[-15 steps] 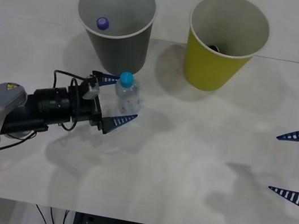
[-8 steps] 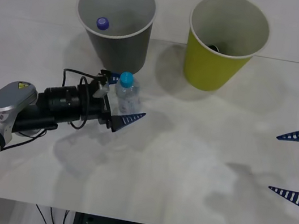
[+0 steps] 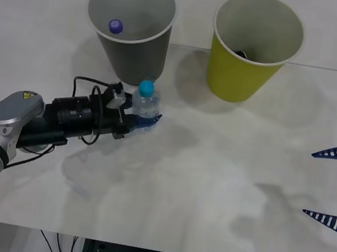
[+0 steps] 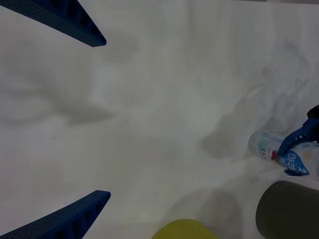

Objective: Put the can into the green bin and the plastic bottle into the gray bin

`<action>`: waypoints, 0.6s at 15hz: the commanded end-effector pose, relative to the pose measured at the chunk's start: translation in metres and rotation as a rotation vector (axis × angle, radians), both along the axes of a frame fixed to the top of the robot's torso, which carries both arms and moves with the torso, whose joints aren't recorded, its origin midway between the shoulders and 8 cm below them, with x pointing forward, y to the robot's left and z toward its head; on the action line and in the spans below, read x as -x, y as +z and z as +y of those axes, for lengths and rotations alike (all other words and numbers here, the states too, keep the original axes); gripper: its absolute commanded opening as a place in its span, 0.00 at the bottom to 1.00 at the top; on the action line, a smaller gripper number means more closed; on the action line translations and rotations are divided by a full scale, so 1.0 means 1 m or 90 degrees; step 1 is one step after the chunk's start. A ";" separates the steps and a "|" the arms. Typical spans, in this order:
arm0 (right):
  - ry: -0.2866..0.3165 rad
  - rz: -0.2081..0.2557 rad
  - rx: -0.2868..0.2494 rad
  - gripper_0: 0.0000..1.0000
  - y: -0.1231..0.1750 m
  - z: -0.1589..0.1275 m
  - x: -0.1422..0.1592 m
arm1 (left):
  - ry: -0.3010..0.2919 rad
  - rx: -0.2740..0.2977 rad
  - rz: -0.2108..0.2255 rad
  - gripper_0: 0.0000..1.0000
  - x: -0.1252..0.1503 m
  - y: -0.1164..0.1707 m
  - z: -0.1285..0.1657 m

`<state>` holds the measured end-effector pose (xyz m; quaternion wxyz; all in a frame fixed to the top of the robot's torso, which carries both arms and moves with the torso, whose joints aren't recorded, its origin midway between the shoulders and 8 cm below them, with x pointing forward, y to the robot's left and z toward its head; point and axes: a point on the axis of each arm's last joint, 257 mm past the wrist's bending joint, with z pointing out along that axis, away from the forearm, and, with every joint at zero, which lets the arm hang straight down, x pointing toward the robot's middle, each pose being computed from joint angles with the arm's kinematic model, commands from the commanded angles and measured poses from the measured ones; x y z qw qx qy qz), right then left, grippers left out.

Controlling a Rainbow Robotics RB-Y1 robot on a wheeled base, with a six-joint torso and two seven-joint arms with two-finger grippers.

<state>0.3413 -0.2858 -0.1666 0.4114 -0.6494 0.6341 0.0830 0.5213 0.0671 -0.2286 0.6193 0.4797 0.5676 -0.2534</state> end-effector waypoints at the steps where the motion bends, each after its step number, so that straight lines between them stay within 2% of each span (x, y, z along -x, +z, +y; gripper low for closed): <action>1: 0.000 0.000 0.000 1.00 0.000 0.000 0.000 | -0.002 0.003 0.001 0.00 0.001 0.001 0.002; 6: 0.000 0.000 0.000 1.00 0.000 0.000 0.000 | 0.000 -0.016 -0.007 0.00 0.012 0.007 0.025; 9: 0.000 0.000 0.000 1.00 0.000 0.000 0.000 | 0.007 -0.029 0.023 0.00 0.025 0.016 0.045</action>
